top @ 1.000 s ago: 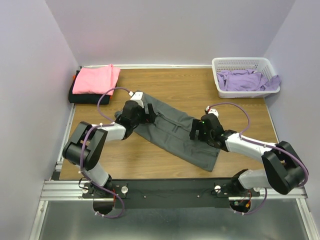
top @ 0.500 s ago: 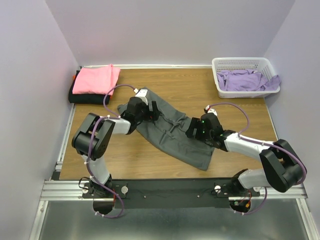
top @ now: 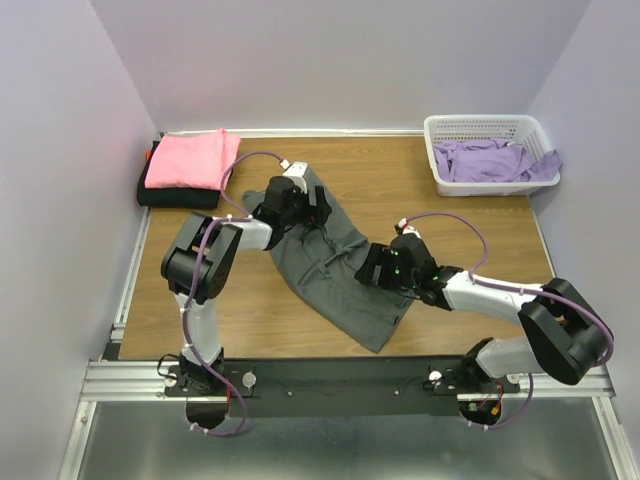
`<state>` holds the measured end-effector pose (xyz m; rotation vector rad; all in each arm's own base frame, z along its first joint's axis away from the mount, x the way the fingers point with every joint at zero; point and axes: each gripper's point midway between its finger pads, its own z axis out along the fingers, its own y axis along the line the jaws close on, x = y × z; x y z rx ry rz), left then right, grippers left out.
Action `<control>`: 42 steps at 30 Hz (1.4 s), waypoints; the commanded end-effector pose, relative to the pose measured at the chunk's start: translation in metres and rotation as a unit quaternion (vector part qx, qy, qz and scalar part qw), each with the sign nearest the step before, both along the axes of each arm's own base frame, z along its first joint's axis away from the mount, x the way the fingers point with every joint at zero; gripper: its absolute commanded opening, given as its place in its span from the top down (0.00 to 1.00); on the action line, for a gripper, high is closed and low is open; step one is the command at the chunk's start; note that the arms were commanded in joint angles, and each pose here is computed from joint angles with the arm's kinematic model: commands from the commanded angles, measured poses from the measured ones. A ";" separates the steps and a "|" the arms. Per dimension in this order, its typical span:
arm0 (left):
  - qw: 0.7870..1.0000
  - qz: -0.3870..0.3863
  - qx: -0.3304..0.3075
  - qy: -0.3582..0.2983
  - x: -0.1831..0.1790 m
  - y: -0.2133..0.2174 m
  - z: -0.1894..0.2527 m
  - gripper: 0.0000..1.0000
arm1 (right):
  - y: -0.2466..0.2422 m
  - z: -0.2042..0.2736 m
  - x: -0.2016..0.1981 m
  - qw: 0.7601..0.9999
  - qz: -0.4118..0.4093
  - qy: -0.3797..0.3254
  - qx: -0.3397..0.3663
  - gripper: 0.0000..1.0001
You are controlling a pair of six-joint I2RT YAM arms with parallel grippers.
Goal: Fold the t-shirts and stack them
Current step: Fold the tshirt
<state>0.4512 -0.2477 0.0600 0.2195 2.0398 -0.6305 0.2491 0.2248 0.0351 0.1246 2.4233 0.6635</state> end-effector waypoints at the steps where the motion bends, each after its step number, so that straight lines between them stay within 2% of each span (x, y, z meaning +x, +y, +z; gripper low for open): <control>1: 1.000 -0.027 0.006 0.004 0.005 -0.012 -0.005 0.02 | -0.017 -0.049 -0.066 0.990 0.018 0.130 -0.044 0.10; 5: 1.000 -0.029 0.006 0.002 0.013 -0.016 -0.004 0.02 | -0.011 -0.046 -0.072 0.991 0.024 0.130 -0.037 0.10; 13: 0.999 -0.013 0.000 -0.031 0.022 -0.014 0.042 0.02 | -0.010 -0.033 -0.075 0.991 0.041 0.106 -0.069 0.10; 18: 0.998 0.014 0.002 -0.057 0.009 0.003 0.075 0.02 | -0.007 -0.009 -0.059 0.995 0.043 0.057 -0.065 0.09; 23: 0.998 0.034 0.005 -0.056 -0.012 0.020 0.078 0.02 | -0.009 -0.007 -0.052 0.995 0.044 0.040 -0.082 0.08; 32: 0.999 0.043 0.032 0.006 -0.043 0.037 0.011 0.02 | -0.004 -0.006 -0.044 0.993 0.054 0.033 -0.096 0.08; 42: 0.998 0.031 0.036 0.040 -0.041 0.030 -0.025 0.02 | -0.010 -0.015 -0.055 0.993 0.049 0.052 -0.093 0.08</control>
